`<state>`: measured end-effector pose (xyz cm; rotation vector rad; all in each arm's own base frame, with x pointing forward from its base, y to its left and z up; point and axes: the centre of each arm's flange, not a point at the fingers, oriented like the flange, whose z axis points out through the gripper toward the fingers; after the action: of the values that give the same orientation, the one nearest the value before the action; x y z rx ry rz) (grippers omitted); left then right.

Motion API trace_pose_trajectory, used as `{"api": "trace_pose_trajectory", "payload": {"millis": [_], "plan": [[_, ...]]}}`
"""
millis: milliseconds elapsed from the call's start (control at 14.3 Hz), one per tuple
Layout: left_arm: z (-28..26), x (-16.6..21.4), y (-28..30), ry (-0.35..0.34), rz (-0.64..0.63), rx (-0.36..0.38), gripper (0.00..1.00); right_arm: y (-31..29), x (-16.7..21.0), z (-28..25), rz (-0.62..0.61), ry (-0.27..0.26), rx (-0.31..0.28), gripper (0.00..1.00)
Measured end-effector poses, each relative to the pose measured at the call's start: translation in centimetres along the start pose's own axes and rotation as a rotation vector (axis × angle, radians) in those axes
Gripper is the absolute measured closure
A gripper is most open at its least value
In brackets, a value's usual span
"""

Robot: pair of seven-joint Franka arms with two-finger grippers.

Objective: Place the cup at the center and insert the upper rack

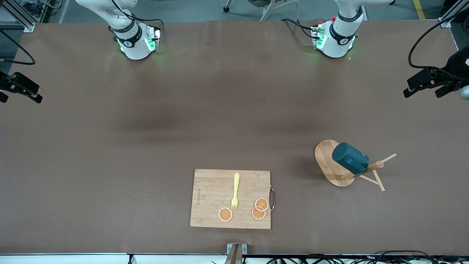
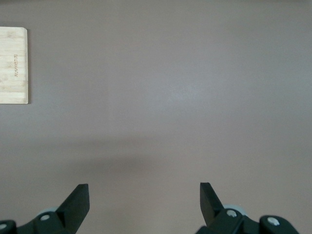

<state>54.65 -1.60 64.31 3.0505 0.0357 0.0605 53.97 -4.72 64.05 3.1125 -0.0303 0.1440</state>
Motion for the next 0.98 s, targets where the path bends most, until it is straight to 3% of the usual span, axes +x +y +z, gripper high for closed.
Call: {"api": "trace_pose_trajectory", "payload": {"millis": [977], "plan": [[-0.68, 0.74, -0.19, 0.071, 0.036, -0.001, 0.0, -0.01, 0.0, 0.0, 0.0, 0.0, 0.0, 0.0]]}}
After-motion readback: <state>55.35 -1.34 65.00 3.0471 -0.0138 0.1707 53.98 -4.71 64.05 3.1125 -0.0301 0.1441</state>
